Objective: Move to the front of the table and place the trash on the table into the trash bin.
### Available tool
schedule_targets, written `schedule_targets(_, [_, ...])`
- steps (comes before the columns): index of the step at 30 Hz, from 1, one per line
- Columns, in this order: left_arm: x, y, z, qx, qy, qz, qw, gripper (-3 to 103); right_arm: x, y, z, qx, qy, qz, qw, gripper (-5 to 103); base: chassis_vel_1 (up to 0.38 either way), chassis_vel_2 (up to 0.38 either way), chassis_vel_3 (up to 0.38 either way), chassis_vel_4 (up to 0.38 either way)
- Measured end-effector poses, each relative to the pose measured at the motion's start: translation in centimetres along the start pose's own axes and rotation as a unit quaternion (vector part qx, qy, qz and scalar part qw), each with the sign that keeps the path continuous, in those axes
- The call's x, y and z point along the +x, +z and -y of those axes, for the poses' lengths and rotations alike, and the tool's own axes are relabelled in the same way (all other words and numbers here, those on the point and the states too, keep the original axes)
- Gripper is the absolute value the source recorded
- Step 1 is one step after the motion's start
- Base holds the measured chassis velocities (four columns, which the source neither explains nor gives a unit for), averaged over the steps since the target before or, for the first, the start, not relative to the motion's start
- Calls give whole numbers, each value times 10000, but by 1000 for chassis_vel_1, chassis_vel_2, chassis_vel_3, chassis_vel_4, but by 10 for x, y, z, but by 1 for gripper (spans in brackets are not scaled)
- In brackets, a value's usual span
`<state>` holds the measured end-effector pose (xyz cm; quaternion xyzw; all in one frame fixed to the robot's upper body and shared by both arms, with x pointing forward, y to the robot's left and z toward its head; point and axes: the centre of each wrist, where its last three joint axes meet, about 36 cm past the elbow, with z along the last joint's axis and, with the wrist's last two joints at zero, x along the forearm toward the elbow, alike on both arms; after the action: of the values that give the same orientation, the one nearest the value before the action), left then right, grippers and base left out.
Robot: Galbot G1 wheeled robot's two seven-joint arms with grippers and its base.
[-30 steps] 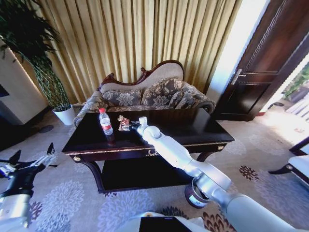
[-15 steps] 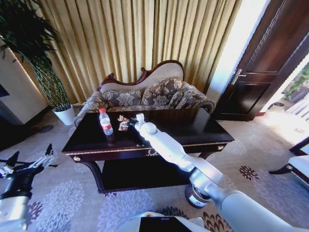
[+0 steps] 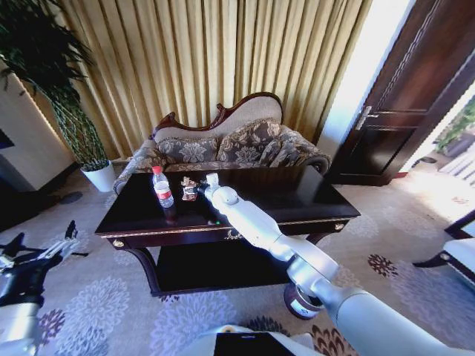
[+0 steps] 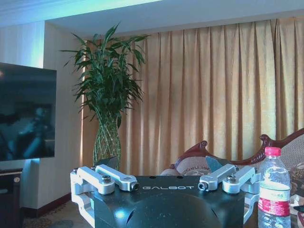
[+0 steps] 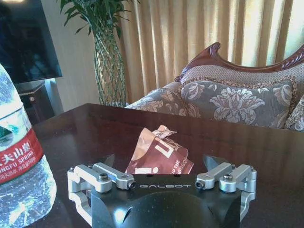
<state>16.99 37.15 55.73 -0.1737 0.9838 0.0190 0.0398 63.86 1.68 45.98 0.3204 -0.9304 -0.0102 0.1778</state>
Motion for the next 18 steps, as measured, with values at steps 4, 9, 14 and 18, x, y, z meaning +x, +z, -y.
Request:
schedule_targets(4, [1,0,-1,-17,-29,17,10000,100,-1,2,0,68,51,-19,10000,100,0,0,0,0])
schedule_targets(9, [3,0,-2,-13,-59,20,10000,100,0,7,4,138,117,-35,9998,85,0,0,0,0])
schedule_targets(14, [4,0,-3,-10,-74,20,10000,100,3,10,9,178,158,-22,9997,68,0,0,0,0])
schedule_targets(18, [4,0,-3,-9,-78,24,10000,100,4,10,11,194,177,6,9997,52,0,0,0,0])
